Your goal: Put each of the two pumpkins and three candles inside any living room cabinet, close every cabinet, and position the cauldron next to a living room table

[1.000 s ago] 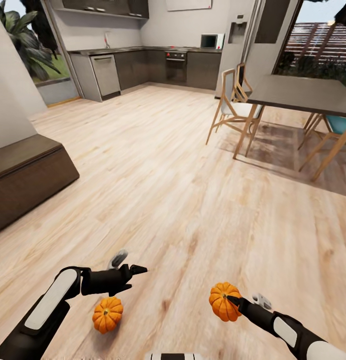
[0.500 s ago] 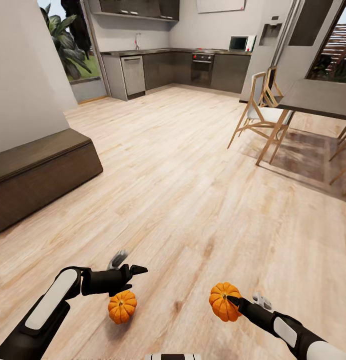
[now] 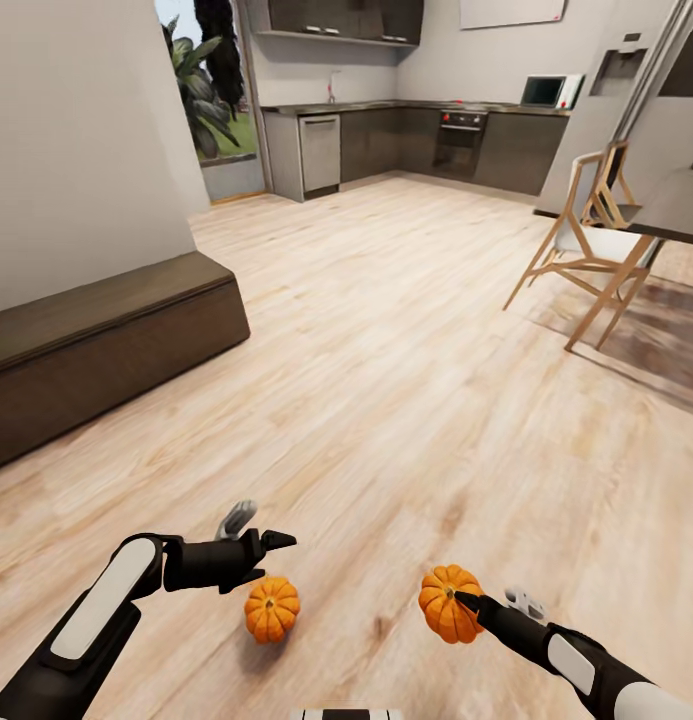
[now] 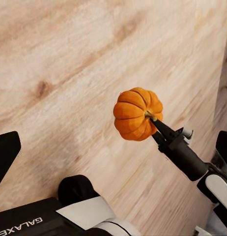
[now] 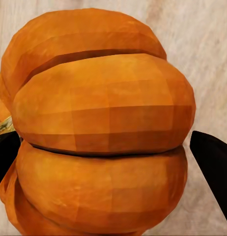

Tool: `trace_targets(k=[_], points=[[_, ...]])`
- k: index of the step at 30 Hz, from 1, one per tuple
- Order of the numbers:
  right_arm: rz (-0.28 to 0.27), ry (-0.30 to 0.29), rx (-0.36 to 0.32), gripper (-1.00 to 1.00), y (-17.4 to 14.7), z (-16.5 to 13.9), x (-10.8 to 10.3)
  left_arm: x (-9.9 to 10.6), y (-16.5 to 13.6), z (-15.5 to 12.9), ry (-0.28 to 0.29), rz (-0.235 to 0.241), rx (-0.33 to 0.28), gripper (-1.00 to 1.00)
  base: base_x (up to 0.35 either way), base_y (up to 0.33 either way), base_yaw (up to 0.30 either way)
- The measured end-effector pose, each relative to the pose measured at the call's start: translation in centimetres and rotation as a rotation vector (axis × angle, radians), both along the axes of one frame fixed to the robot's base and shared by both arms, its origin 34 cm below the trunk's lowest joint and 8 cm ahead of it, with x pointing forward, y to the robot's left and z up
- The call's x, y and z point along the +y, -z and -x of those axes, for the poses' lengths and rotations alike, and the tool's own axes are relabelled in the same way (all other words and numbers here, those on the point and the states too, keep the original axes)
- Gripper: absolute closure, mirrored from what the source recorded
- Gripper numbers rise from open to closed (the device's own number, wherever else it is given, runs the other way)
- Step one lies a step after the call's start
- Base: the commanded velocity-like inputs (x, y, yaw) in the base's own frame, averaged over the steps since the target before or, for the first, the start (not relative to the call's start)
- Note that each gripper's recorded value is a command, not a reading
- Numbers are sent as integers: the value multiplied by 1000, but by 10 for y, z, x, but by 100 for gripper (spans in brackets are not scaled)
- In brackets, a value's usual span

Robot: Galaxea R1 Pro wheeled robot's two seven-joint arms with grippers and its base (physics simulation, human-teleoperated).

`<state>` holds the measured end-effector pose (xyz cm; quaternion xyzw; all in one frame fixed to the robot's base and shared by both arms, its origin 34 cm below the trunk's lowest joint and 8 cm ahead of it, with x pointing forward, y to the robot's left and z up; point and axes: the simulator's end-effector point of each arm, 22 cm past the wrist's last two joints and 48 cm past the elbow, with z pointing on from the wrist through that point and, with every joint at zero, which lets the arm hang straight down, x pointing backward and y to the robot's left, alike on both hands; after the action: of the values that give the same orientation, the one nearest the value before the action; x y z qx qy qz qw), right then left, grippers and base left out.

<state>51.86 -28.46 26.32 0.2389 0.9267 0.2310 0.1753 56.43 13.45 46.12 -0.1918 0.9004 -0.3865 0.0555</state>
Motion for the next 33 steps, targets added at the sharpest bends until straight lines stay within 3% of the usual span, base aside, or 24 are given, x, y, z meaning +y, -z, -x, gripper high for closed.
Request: trace_targets(k=[10, 18, 33], points=[[0, -2, -4, 100, -2, -1, 0, 0, -2, -1, 0, 0, -4, -100, 203, -179, 260], [-2, 1, -4, 100, -2, -2, 0, 0, -2, -1, 0, 0, -4, -100, 51, -188, 23], [-1, 0, -3, 100, -2, -1, 0, 2, -3, -3, -5, -2, -8, -100, -5, -26, 0]])
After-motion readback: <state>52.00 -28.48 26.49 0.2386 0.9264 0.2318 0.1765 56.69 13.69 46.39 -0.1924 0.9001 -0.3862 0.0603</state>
